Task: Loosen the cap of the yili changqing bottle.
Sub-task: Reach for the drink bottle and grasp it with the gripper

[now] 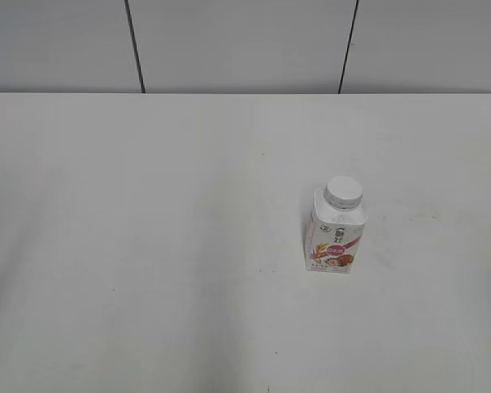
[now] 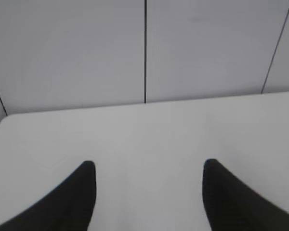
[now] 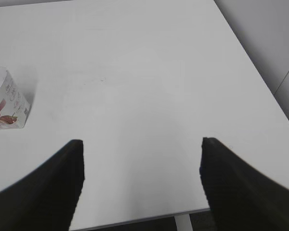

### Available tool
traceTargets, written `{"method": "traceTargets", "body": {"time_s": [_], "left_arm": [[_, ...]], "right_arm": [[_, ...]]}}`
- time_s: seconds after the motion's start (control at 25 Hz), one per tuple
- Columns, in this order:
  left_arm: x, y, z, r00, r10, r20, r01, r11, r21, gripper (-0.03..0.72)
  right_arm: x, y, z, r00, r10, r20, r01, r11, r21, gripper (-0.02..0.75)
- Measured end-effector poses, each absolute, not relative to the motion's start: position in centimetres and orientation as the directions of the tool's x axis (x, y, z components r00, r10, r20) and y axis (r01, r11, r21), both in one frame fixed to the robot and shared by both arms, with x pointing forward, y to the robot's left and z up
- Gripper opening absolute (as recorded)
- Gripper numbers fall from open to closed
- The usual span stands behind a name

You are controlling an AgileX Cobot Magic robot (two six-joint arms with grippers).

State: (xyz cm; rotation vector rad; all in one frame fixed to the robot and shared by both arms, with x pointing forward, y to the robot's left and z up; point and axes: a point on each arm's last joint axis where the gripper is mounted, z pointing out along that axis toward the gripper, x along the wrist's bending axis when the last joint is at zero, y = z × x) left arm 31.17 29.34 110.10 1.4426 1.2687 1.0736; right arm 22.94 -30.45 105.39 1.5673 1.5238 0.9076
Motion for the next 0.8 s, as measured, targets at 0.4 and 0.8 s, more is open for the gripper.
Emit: {"method": "traceTargets", "body": {"time_s": [0.4,0.8], "left_arm": [[35.8,28.4,109.8,0.195,0.969,0.153,0.193,-0.191,0.962,0.436],[40.3,26.0,107.2,0.281,0.946,0.161,0.18,-0.216,0.96,0.436]], "right_arm": [[22.9,-30.5,105.4,0.037,0.999,-0.015,0.463,-0.004,0.886,0.587],[22.9,-30.5,105.4,0.037,0.999,-0.015,0.463,-0.004,0.886,0.587]]}}
